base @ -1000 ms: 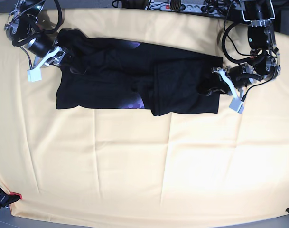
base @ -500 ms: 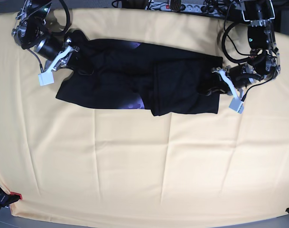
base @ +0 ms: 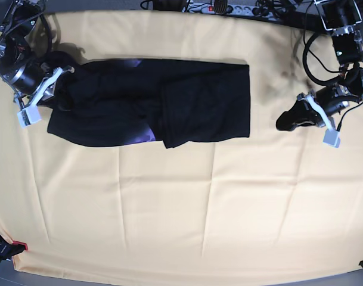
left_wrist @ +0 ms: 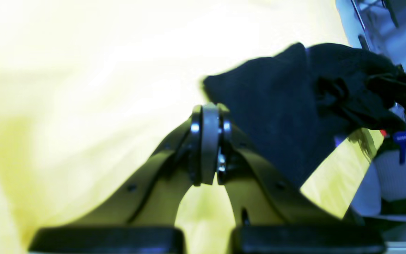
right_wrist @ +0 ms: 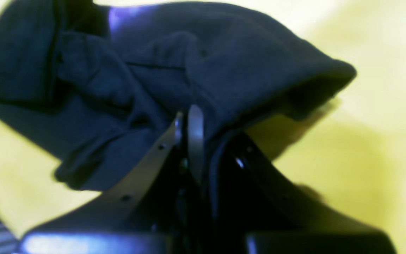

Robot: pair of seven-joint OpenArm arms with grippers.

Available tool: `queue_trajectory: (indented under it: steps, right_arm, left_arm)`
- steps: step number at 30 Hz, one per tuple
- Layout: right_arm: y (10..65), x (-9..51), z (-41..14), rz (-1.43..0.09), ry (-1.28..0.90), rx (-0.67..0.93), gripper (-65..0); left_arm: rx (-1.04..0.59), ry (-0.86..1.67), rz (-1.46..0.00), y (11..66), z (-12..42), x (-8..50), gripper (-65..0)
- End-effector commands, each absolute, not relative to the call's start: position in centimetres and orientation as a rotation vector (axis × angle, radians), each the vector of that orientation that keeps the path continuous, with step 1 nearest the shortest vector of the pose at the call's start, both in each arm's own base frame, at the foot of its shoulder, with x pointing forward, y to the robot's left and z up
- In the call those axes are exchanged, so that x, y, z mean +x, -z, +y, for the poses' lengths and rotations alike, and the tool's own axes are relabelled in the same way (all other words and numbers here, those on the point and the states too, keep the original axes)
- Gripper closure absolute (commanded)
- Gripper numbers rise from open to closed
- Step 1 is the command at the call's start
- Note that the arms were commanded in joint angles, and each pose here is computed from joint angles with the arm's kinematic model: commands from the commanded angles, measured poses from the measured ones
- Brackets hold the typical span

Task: Fold the T-shirt properly
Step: 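Fold the collar end over the hem end with the right gripper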

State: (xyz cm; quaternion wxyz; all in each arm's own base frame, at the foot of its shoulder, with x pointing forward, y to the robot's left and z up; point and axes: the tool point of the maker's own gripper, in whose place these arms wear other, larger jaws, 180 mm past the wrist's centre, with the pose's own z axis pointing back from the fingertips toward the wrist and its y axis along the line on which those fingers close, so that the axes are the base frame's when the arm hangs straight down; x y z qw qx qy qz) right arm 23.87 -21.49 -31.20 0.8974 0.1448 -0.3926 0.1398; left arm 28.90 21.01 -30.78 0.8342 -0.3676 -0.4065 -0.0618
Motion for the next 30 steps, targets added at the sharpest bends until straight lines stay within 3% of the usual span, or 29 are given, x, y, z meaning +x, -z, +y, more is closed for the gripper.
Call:
queue_trajectory:
  steps: [1, 6, 10, 17, 22, 30]
  right_arm:
    - [29.7, 24.7, -22.5, -0.855, -0.307, 0.251, 0.0]
    - [29.1, 25.0, -26.5, -0.796, -0.284, 0.077, 0.0]
    - [26.0, 25.4, -25.4, -0.864, -0.319, 0.028, 0.0]
    - [21.7, 23.3, -14.8, -1.087, -0.394, 0.411, 0.0]
    - [21.9, 22.9, -8.3, -1.121, -0.374, 0.628, 0.0]
    - [24.4, 23.6, -0.7, -1.079, -0.425, 0.73, 0.0]
  left_arm:
    - [-0.775, 0.145, -0.918, 29.1, 21.7, 29.6, 0.0]
    - [-0.774, 0.146, -0.913, 29.2, 21.7, 29.5, 0.0]
    - [-0.775, 0.144, -0.912, 29.2, 21.7, 29.5, 0.0]
    - [-0.781, 0.138, -0.904, 29.6, 21.5, 29.2, 0.0]
    - [-0.784, 0.129, -0.887, 30.1, 21.4, 28.6, 0.0]
    - [-0.785, 0.126, -0.875, 30.4, 21.4, 28.3, 0.0]
